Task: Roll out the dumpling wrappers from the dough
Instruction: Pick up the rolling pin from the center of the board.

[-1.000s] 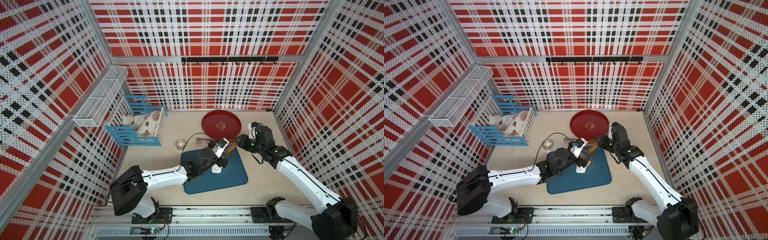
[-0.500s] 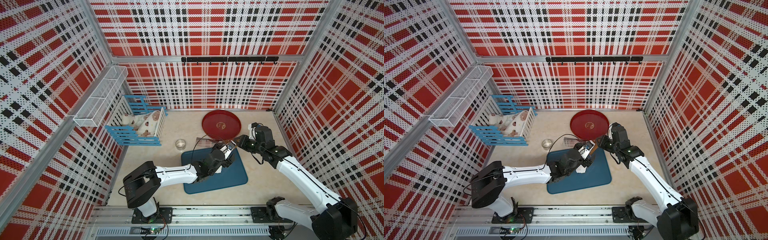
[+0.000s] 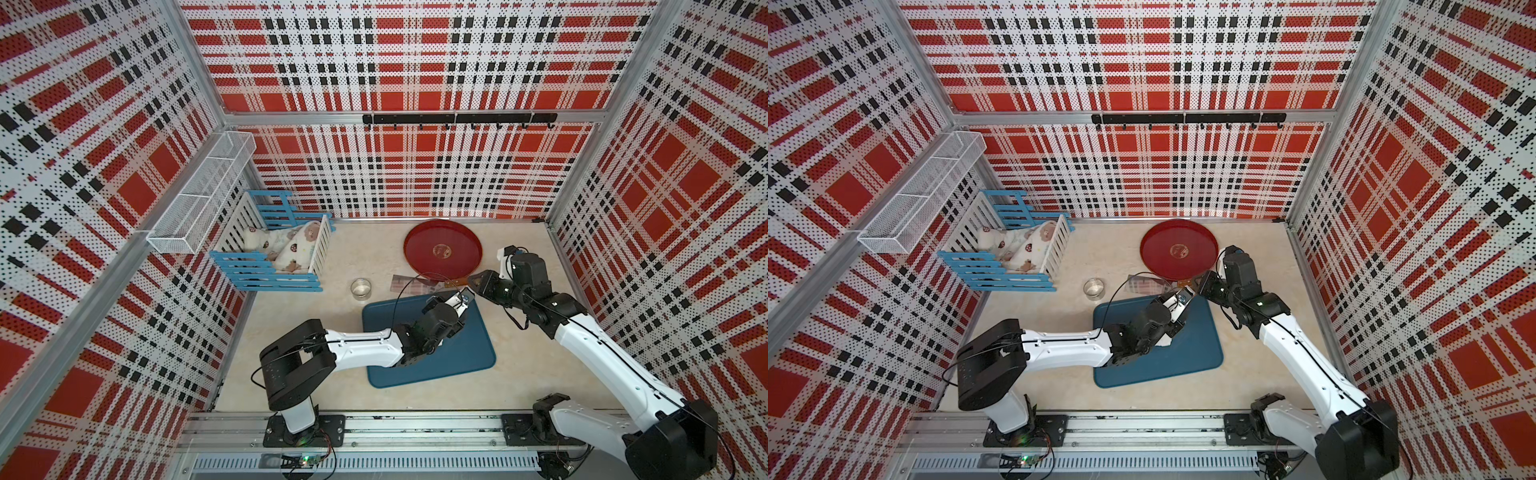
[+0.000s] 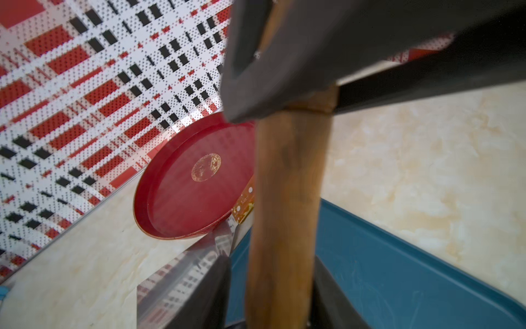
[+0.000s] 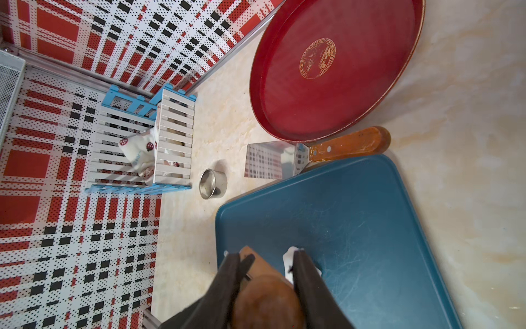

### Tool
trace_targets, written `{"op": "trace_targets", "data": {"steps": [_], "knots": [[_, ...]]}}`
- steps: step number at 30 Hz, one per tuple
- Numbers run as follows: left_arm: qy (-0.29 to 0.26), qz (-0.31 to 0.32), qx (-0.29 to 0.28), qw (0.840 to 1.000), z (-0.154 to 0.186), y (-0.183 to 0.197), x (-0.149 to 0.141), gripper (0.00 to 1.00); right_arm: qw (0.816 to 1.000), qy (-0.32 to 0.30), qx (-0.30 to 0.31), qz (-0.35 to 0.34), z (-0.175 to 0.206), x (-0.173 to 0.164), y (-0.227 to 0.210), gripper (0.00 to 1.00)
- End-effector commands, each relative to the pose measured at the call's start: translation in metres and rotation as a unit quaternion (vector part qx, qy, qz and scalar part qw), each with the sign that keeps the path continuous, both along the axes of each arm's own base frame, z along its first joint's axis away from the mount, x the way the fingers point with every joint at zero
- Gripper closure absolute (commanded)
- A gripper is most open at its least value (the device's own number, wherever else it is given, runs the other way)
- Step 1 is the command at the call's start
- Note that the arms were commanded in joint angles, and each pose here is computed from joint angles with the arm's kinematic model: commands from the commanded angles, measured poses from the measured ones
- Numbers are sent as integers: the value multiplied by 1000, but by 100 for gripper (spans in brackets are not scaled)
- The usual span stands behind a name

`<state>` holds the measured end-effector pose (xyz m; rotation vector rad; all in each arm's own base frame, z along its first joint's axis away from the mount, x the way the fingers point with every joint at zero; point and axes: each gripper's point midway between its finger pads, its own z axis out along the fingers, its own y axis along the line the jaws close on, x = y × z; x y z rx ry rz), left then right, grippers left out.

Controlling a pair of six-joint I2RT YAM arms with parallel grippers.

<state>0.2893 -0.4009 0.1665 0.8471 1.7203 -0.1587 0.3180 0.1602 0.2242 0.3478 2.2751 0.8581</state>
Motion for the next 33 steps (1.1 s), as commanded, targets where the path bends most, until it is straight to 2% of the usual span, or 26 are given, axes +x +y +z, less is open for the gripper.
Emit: {"op": "trace_targets", "data": {"steps": [1,3,4,6,8,12,16,19,21,24,27,33], "knots": [[-1,-3,-2,1000,3,-7,1,71,999,-44,22,-2,33,4,0,100],[2,-7,-5,1000,4,-7,0,80,999,-45,21,-2,34,3,0,97],[4,-10,-5,1000,4,-7,-1,85,999,-48,20,-1,35,3,0,89],[10,-19,-14,1000,6,-8,-2,93,999,-51,19,3,35,3,1,64],[20,-29,-30,999,9,-6,-1,100,998,-54,15,4,36,3,0,51],[42,-62,-72,995,22,1,-1,100,997,-75,-4,8,39,2,-5,39],[53,-94,-97,989,33,14,-3,100,990,-133,-40,23,51,-2,-13,33],[59,-135,-111,983,41,24,-8,100,976,-198,-73,57,68,-12,-14,33],[58,-163,-111,979,43,32,-15,100,962,-244,-75,98,80,-26,-7,33],[40,-186,-105,976,50,41,-23,100,947,-280,-64,142,91,-43,3,33],[18,-205,-93,974,55,47,-31,100,938,-284,-50,193,95,-56,16,35],[-6,-230,-74,970,57,53,-42,100,941,-236,-16,243,90,-61,34,34]]}}
